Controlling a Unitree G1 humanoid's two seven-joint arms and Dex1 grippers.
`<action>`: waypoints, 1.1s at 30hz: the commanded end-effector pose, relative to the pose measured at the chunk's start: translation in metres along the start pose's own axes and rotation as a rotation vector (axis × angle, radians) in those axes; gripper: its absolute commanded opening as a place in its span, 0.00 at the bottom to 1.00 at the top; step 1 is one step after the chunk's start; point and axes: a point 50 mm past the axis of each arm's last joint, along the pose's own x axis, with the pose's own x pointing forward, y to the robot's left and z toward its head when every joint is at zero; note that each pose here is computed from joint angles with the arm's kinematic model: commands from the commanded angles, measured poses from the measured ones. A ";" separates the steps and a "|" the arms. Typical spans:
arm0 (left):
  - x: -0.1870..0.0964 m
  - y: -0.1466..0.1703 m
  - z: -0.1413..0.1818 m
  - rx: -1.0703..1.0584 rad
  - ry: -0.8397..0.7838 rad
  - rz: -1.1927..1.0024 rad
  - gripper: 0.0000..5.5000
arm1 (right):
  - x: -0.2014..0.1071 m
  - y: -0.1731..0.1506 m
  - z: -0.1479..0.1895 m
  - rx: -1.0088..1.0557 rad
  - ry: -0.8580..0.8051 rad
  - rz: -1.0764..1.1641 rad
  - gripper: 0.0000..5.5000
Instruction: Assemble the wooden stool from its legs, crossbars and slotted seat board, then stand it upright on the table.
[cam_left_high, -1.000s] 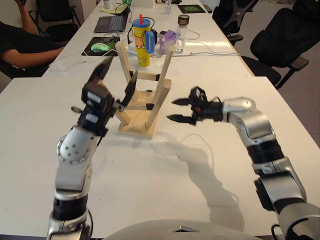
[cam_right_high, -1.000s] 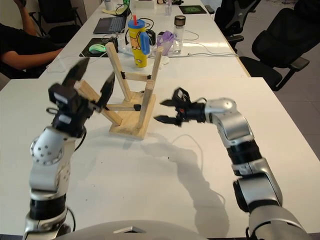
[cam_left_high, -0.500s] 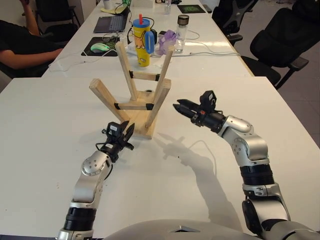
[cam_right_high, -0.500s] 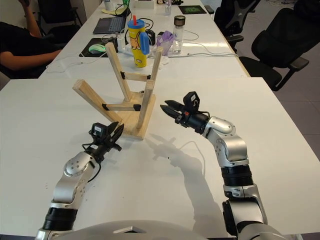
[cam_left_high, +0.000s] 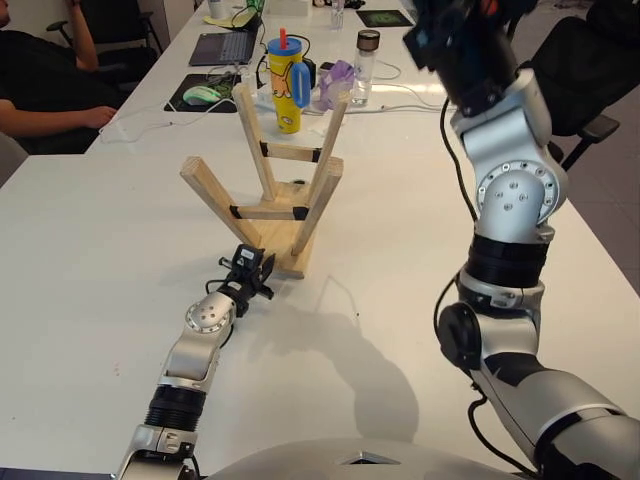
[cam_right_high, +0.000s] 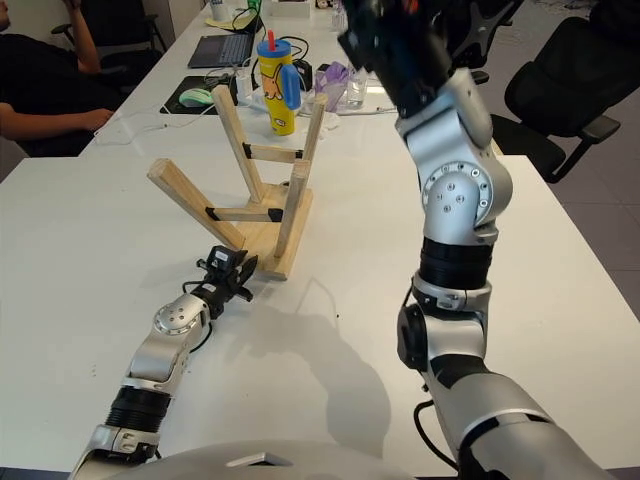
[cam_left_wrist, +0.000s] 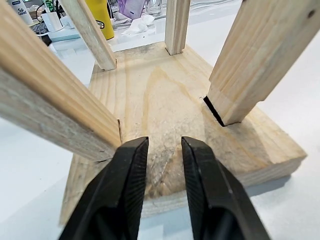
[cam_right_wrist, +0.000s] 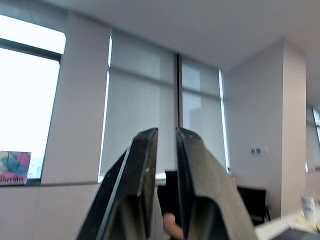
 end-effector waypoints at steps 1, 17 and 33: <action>-0.004 -0.007 -0.025 -0.028 0.138 -0.007 0.23 | -0.103 0.013 -0.179 0.235 0.885 -0.303 0.12; -0.004 -0.011 -0.038 -0.065 0.220 -0.020 0.23 | -0.020 0.016 -0.024 0.169 0.004 -0.072 0.12; -0.002 -0.015 -0.043 -0.074 0.254 -0.055 0.23 | -0.105 -0.064 -0.064 -0.150 0.465 -0.586 0.12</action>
